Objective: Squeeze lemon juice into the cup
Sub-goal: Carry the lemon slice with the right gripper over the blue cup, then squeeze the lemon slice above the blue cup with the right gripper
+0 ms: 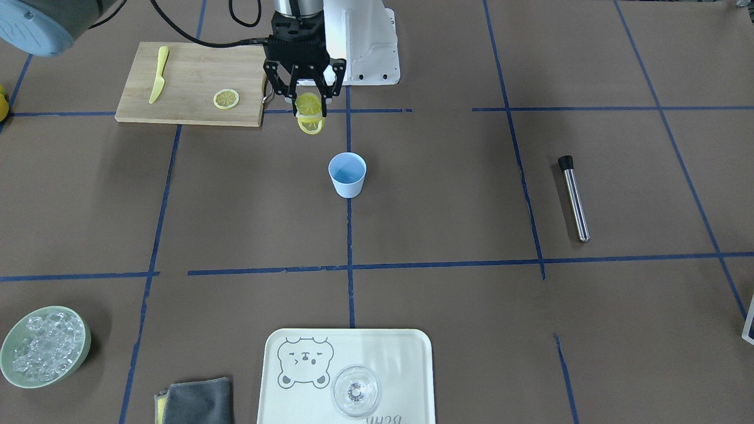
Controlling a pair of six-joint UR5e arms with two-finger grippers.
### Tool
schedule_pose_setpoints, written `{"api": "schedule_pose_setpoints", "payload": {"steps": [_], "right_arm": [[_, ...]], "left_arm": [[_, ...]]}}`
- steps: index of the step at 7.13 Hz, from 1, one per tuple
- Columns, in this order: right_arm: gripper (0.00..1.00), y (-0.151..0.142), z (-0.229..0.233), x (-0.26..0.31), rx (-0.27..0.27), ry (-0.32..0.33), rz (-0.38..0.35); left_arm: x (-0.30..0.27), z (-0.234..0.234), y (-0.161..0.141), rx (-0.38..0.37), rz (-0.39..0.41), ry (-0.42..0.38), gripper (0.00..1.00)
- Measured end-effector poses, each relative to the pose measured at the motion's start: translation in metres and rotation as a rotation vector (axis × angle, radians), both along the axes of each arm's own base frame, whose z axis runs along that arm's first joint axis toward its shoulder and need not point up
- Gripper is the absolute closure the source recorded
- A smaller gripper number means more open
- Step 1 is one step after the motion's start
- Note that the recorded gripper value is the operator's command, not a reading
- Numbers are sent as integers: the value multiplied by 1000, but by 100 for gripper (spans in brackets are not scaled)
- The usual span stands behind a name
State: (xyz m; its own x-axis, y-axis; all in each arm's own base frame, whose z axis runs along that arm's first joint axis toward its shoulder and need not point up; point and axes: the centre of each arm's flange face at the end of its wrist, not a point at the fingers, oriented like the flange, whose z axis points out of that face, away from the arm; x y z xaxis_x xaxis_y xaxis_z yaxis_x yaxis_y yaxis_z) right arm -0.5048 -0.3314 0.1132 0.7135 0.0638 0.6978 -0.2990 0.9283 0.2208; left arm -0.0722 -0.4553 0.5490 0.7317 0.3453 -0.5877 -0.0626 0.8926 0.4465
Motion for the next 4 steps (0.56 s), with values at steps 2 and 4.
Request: {"api": "schedule_pose_setpoints", "payload": {"steps": [2, 4], "right_arm": [[87, -36, -7, -43, -2, -7, 19], [83, -43, 1, -60, -14, -6, 0]], "left_arm": [[0, -1, 0, 0, -1, 1, 0], [0, 0, 1, -1, -1, 1, 0]]}}
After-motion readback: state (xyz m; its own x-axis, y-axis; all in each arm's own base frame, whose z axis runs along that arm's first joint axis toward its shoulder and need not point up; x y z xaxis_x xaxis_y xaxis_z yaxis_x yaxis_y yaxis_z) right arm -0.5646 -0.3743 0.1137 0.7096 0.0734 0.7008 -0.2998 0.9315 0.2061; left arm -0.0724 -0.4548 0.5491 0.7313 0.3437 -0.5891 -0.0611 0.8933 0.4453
